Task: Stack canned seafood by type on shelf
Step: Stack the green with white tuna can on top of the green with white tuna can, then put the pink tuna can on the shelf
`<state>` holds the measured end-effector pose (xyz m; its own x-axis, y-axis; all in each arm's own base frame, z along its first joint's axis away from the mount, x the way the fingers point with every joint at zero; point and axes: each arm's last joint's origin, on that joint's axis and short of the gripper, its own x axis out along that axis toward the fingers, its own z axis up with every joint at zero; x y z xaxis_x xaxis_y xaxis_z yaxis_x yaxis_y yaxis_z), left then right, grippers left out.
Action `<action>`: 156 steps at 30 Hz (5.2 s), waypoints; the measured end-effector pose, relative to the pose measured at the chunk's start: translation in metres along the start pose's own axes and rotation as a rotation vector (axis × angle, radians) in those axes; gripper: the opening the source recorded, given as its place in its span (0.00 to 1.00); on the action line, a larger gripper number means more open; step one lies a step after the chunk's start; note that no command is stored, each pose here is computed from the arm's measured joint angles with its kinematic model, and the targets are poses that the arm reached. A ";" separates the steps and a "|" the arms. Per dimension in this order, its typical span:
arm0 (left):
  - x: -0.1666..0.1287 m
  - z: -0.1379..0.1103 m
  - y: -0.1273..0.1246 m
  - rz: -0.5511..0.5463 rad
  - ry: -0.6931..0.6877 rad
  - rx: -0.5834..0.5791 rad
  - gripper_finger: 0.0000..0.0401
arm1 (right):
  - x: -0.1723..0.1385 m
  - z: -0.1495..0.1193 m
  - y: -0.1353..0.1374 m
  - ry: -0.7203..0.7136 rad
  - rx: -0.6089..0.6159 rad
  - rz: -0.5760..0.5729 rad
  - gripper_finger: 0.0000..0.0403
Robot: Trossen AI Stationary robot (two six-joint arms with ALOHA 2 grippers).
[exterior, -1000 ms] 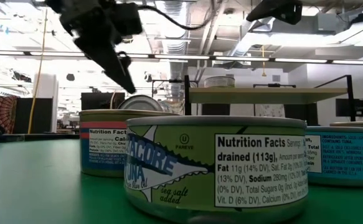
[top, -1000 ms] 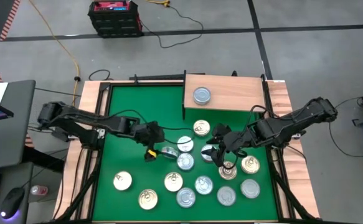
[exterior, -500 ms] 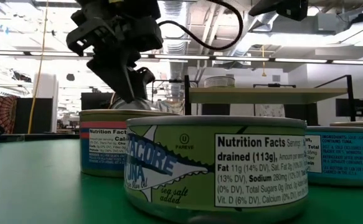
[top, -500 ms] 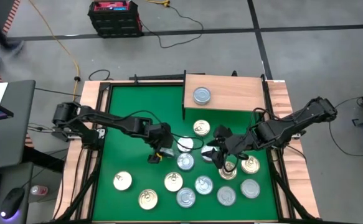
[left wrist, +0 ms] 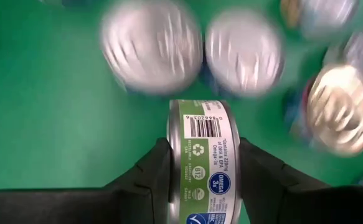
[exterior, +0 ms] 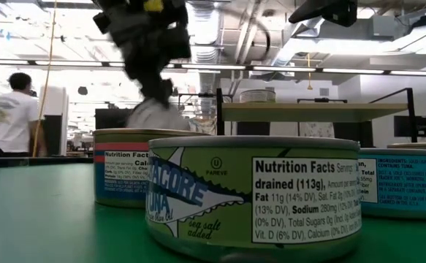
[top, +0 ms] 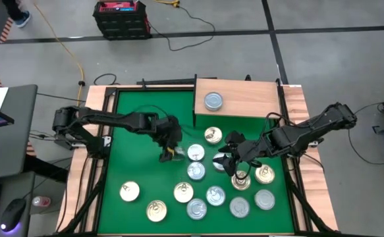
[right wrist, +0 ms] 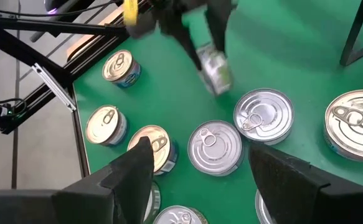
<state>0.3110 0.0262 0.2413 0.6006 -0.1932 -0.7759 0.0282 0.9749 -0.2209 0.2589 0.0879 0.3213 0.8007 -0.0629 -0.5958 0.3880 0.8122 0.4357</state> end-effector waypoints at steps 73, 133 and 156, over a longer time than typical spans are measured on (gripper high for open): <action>-0.123 0.163 0.128 0.278 -0.661 -0.087 0.69 | -0.029 -0.001 0.000 -0.010 0.127 0.045 0.70; 0.006 -0.140 -0.119 -0.164 0.511 0.241 0.28 | -0.019 0.028 -0.019 -0.128 -0.217 -0.025 0.70; -0.029 -0.116 -0.085 0.363 0.323 0.170 0.00 | -0.019 0.029 -0.018 -0.129 -0.159 -0.019 0.70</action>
<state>0.1986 -0.0637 0.2135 0.3192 0.1631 -0.9336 0.0096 0.9845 0.1753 0.2496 0.0576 0.3439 0.8500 -0.1444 -0.5067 0.3345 0.8909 0.3073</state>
